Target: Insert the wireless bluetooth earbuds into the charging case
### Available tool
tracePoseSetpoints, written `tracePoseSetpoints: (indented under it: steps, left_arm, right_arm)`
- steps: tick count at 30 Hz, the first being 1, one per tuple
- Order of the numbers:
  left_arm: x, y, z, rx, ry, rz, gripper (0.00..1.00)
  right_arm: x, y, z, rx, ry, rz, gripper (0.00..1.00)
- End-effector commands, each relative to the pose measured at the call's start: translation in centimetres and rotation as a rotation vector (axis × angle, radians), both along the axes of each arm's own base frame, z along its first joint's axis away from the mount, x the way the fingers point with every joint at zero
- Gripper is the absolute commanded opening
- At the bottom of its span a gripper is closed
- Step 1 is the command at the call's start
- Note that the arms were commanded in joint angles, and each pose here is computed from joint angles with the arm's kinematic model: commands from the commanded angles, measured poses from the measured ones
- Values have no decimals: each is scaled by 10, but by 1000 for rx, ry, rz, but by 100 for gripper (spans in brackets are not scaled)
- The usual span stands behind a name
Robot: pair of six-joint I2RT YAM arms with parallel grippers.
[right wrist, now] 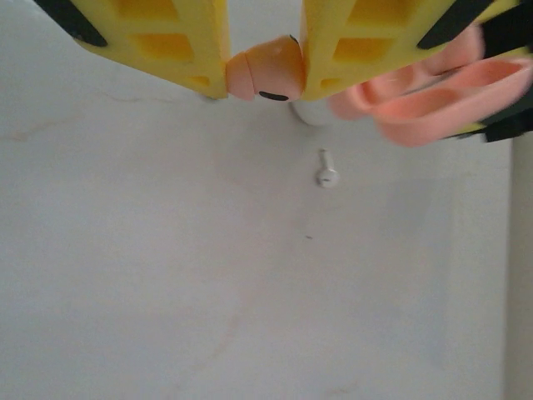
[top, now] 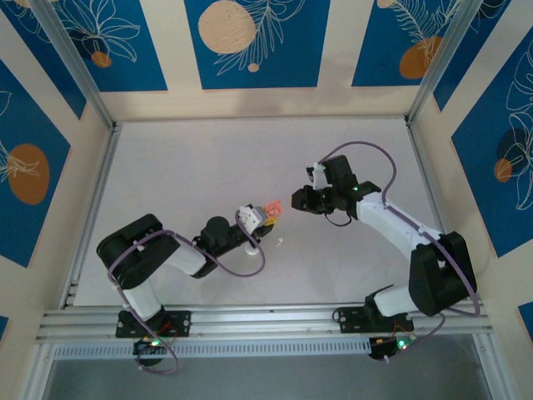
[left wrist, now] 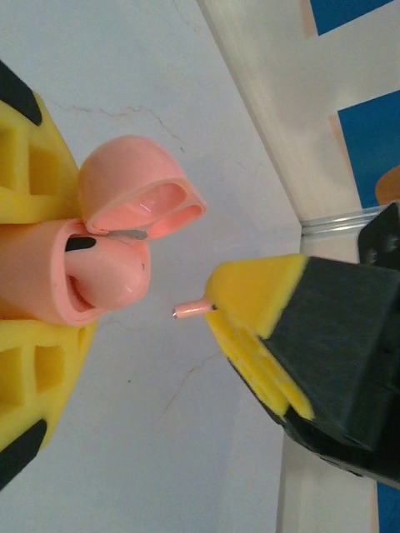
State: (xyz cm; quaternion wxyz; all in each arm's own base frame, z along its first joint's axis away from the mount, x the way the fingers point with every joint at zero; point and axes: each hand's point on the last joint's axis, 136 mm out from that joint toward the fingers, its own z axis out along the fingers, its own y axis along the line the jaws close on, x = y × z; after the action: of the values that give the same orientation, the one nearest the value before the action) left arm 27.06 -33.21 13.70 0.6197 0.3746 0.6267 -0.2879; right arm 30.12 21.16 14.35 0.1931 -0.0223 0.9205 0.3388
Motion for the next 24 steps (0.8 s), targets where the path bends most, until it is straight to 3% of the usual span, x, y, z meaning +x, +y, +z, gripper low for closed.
tracePoseSetpoints:
  steps: [1, 10, 24]
  left_arm:
    - [2, -6, 25, -60, -80, 7, 14]
    - [-1, -8, 31, -74, -88, -5, 14]
    - [-4, -10, 41, -92, -103, -17, 14]
  right_arm:
    - [-1, 9, 25, 88, -68, -19, 26]
    - [-11, 16, 43, 187, -150, -54, 27]
    - [-8, 31, 35, 185, -146, -27, 27]
